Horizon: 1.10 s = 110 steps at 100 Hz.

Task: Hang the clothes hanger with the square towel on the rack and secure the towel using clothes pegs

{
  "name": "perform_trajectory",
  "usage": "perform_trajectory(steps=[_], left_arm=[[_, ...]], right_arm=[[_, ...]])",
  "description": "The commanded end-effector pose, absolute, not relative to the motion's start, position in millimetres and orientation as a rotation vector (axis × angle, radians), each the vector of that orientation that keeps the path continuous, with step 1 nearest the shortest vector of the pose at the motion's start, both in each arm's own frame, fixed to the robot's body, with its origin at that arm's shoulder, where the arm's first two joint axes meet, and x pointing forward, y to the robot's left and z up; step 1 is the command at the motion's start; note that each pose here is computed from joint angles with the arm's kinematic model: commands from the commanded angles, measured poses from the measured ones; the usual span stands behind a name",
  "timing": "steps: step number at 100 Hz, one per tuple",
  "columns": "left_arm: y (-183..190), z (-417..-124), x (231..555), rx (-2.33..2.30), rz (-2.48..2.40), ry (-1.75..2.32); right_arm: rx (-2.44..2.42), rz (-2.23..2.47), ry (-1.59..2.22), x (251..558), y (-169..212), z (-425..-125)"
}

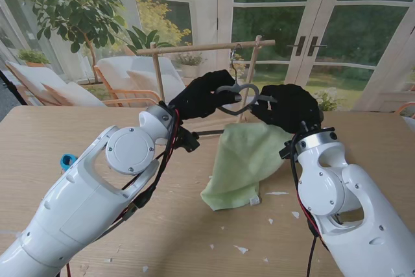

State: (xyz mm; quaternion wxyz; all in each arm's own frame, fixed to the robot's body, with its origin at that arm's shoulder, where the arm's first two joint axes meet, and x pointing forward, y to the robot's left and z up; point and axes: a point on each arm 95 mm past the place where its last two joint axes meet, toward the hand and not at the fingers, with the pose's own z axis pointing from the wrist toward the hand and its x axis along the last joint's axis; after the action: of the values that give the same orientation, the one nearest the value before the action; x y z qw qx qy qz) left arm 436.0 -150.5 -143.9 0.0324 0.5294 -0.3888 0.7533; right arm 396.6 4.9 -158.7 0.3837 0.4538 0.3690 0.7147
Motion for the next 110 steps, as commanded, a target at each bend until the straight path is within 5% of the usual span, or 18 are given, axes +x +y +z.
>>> perform_trajectory(steps=[1,110], left_arm=[[-155,-141,431,1.618,2.298,-1.187],[-141,-133,426,1.635,2.349,-1.165]], right_arm=[[1.18,1.828,0.942,398,9,-160],[1.283,1.918,0.821,402,24,-160]])
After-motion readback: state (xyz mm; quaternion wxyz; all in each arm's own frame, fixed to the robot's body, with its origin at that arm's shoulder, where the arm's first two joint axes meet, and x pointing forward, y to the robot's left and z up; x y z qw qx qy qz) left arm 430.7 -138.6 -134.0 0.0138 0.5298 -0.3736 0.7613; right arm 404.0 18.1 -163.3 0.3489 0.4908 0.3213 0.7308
